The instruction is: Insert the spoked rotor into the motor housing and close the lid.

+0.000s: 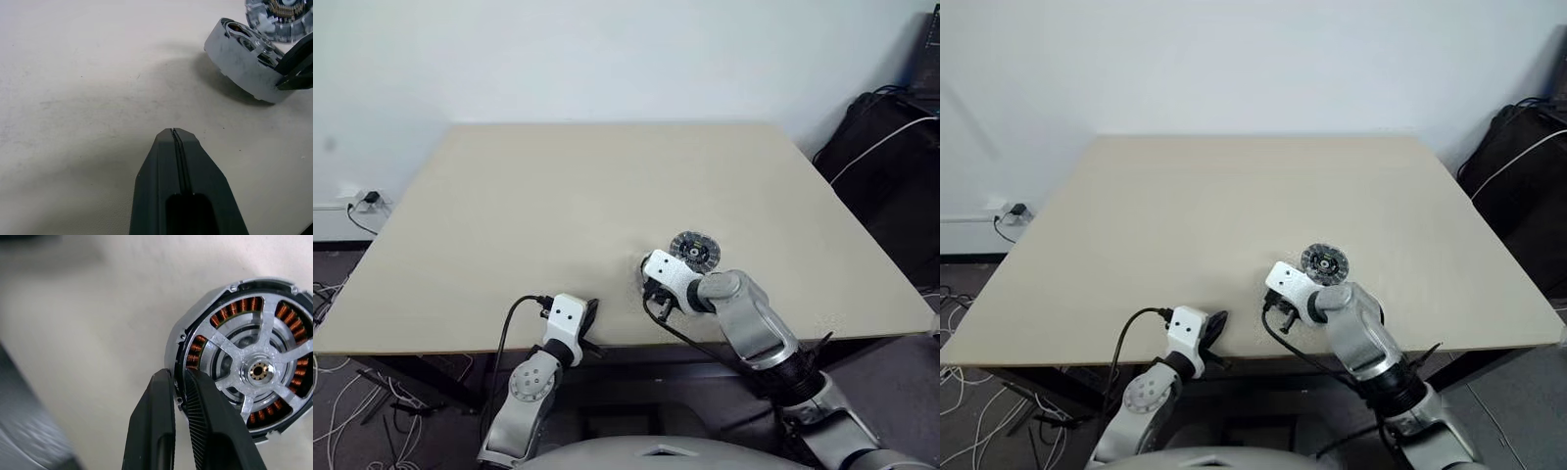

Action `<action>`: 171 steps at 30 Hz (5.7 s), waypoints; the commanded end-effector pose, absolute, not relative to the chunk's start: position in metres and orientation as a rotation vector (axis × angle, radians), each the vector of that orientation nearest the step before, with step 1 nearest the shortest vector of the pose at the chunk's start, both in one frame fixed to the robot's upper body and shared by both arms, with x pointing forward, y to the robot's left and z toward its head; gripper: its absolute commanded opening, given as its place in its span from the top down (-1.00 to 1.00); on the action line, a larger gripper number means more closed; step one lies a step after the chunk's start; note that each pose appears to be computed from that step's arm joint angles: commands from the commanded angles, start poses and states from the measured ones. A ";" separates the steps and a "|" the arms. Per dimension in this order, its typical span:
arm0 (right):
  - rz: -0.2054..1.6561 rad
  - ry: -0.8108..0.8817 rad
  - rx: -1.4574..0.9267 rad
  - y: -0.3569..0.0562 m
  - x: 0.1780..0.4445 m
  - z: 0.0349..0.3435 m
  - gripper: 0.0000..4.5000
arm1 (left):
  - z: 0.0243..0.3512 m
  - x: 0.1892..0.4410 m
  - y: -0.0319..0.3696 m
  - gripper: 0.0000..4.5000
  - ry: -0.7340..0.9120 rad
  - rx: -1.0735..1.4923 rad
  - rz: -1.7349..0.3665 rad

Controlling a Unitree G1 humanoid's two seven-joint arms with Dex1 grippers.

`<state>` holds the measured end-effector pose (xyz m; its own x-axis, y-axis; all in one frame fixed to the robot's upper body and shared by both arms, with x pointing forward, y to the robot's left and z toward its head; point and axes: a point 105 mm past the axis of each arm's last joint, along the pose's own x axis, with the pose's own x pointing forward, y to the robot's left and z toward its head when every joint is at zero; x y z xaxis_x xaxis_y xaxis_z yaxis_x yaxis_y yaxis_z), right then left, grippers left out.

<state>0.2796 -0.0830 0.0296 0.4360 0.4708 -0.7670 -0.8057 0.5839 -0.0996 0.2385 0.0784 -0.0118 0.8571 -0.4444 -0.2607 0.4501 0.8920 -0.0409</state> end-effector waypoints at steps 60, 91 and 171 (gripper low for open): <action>0.813 0.209 0.672 -0.010 0.340 0.185 0.69 | -0.002 0.239 0.074 1.00 0.229 -0.007 -0.486; 0.070 0.394 -0.428 -0.168 0.327 0.045 0.98 | -0.003 0.241 0.073 1.00 0.242 0.009 -0.535; 0.977 0.214 -0.259 -0.086 0.305 0.054 -1.00 | -0.006 0.240 0.081 1.00 0.241 0.029 -0.477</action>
